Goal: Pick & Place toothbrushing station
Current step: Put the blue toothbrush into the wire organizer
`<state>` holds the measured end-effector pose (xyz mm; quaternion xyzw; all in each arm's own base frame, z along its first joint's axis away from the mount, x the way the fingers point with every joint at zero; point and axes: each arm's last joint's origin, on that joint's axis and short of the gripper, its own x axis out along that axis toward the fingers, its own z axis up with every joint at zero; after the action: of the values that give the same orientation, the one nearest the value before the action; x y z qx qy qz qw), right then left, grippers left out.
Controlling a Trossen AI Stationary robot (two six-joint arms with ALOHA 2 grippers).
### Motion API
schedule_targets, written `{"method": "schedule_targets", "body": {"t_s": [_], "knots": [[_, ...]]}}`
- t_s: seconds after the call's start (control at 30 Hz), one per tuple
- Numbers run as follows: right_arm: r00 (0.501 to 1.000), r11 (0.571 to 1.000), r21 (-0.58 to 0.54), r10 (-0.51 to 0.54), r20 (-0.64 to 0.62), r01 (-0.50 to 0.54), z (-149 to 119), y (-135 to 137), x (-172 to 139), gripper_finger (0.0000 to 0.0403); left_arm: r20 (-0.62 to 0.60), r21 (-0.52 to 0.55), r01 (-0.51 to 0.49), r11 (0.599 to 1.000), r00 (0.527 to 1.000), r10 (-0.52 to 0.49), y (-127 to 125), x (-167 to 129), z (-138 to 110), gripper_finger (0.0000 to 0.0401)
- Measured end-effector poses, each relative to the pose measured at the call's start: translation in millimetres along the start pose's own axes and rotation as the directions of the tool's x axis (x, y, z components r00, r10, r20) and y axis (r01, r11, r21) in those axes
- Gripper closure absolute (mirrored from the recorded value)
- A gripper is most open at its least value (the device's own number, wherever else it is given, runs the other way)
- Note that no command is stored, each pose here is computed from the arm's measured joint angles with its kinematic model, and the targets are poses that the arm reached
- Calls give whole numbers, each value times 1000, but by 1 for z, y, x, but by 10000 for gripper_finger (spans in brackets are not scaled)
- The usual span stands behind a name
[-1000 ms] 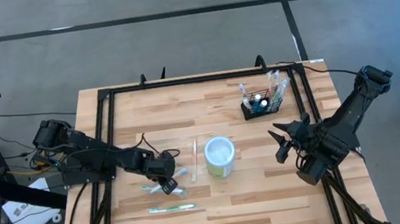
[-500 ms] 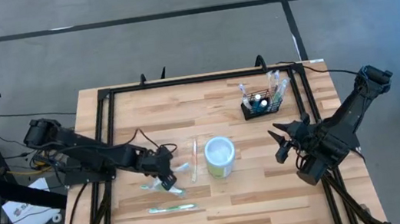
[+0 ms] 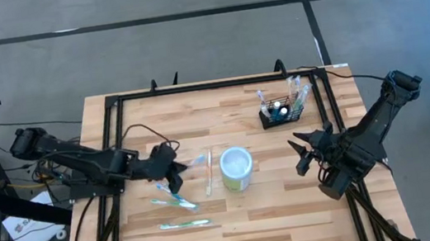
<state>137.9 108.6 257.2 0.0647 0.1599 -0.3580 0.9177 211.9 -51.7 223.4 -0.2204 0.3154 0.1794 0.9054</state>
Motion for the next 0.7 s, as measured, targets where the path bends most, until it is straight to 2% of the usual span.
{"method": "schedule_targets", "body": {"t_s": [0.13,0.33,0.53,0.7], "knots": [[999,1000,20,-4,36,3,2,1,2,269,149,68,9,998,989,-20,-1,-9,14,401],[995,999,10,-38,93,37,9,11,15,269,358,185,29,982,929,-95,-8,-17,38,401],[979,994,-37,-93,182,101,23,20,28,270,513,245,-2,970,849,-128,-7,-22,60,401],[969,989,-29,-134,207,143,33,25,38,268,604,291,41,956,767,-217,-7,-26,76,401]]}}
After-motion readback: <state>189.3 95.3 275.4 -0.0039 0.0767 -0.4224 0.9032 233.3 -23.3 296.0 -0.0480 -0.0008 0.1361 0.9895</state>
